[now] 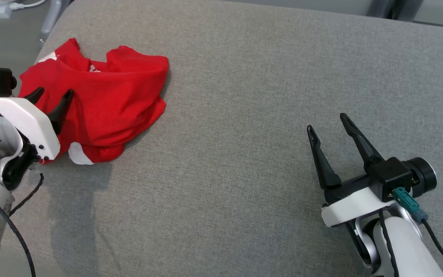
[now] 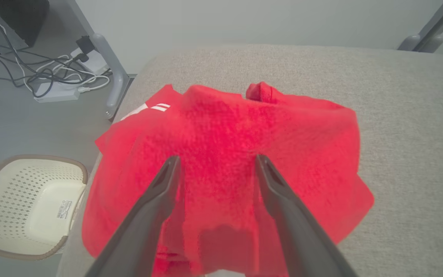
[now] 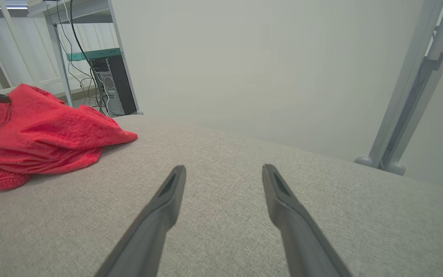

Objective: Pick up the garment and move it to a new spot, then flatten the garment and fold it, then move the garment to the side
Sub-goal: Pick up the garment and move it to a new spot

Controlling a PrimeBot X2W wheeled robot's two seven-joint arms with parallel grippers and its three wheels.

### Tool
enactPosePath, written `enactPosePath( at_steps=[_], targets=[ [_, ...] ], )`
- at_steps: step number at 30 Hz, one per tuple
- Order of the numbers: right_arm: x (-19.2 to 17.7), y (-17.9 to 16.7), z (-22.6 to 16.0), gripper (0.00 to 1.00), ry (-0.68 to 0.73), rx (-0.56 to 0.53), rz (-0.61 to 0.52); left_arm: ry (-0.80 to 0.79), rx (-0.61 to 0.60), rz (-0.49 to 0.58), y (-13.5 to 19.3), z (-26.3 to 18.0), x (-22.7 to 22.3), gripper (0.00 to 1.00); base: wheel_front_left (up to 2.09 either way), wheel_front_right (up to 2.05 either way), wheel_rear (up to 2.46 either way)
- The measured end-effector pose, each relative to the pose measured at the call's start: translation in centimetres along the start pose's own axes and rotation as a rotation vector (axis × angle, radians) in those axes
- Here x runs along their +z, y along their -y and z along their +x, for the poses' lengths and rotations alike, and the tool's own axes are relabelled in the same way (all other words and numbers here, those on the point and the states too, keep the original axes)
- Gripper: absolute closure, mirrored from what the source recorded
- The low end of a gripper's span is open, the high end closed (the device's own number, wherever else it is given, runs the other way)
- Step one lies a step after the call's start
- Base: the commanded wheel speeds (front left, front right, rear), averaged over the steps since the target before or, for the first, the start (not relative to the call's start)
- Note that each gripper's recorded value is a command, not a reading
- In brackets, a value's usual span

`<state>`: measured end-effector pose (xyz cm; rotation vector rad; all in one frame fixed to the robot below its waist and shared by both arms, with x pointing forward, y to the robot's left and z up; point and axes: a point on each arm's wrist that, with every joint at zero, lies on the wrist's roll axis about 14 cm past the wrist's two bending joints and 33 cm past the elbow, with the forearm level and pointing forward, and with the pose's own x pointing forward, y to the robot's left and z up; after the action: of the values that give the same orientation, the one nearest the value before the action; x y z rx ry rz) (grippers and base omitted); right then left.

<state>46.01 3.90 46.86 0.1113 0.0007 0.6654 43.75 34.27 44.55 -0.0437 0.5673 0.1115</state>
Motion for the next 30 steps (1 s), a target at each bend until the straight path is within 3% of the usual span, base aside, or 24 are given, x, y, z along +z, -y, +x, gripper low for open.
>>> enactPosePath(
  at_steps=[10,14,15,17,30],
  targets=[
    [-1.0,1.0,0.1,0.0,-0.018,-0.016,0.002,-0.164,0.012,0.013,-0.8,2.1,-2.4,0.0,0.0,0.0,0.0],
    [-1.3,1.7,-0.2,0.0,-0.019,-0.038,0.01,-0.147,0.03,0.028,-1.2,2.9,-2.3,0.0,0.0,0.0,0.0],
    [-1.3,1.8,-0.2,0.0,-0.021,-0.04,0.01,-0.137,0.035,0.023,-1.3,3.1,-2.3,0.5,0.0,0.0,0.0],
    [-1.4,2.0,-0.3,0.0,-0.019,-0.045,0.009,-0.133,0.028,0.011,-0.8,3.3,-2.6,1.0,0.0,0.0,0.0],
    [0.1,1.3,-0.5,0.0,0.005,-0.036,0.001,-0.016,0.031,0.005,-0.7,2.1,-0.1,1.0,0.0,0.0,0.0]
  ],
)
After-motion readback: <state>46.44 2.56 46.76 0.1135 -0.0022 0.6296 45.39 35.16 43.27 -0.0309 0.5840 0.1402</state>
